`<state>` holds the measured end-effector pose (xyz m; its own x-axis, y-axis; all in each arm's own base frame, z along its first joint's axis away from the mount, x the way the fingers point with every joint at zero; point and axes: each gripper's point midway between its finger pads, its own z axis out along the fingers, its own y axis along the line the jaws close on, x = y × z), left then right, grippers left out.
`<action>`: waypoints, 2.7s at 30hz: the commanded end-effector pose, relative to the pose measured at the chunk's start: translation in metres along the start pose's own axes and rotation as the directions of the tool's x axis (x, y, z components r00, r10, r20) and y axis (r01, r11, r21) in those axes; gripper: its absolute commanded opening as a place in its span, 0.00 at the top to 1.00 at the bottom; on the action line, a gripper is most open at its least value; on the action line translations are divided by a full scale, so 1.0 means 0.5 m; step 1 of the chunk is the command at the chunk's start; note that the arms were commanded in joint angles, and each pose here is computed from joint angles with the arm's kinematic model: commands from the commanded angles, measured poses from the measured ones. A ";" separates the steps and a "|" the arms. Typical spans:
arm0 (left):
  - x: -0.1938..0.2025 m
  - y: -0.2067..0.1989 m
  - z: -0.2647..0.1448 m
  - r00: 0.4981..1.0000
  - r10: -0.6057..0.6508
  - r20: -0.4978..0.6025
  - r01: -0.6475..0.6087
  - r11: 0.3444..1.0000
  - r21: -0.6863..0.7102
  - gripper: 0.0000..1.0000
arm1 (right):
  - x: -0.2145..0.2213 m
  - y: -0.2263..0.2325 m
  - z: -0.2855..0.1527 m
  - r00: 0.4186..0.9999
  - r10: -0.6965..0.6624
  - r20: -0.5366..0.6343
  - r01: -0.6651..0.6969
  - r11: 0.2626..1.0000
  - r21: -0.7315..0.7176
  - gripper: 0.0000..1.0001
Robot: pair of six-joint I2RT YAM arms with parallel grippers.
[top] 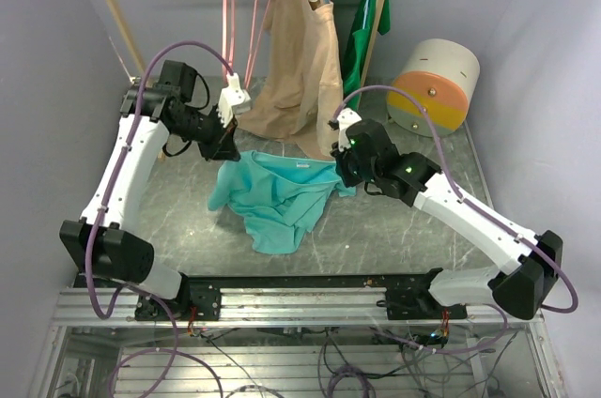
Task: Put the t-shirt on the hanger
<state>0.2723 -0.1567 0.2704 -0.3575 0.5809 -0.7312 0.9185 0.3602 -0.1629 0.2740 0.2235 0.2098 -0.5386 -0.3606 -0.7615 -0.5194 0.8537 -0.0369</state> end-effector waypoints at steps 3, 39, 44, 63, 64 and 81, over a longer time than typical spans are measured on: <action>-0.006 -0.017 0.024 0.997 -0.032 0.075 0.031 0.999 0.013 0.92 | -0.030 0.017 -0.015 0.998 0.028 0.048 -0.026 0.998 -0.054 0.97; 0.056 -0.049 0.039 0.998 -0.056 0.027 0.056 0.998 0.003 0.92 | -0.638 0.047 -0.082 0.659 0.207 0.723 -0.147 0.978 -0.146 0.40; 0.053 -0.052 0.037 0.997 -0.060 0.042 0.060 0.998 -0.005 0.92 | -0.673 0.060 -0.045 0.618 0.251 0.745 -0.174 0.968 -0.181 0.39; 0.026 -0.044 0.037 0.996 -0.037 0.082 0.037 0.999 -0.001 0.92 | -0.716 0.084 0.053 0.588 0.259 0.766 -0.174 0.966 -0.192 0.39; 0.025 -0.044 0.037 0.996 -0.036 0.083 0.036 0.999 0.000 0.92 | -0.716 0.084 0.057 0.586 0.260 0.767 -0.176 0.965 -0.193 0.39; 0.031 -0.042 0.046 0.995 -0.046 0.092 0.046 0.999 0.003 0.92 | -0.678 0.036 0.077 0.644 0.193 0.740 -0.239 0.970 -0.045 0.42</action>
<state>0.2521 -0.1644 0.2422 -0.4073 0.5146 -0.7545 0.8894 0.4113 -0.1996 0.4789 0.3971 0.4269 0.0135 0.2273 -0.9737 -0.4641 0.8640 0.1952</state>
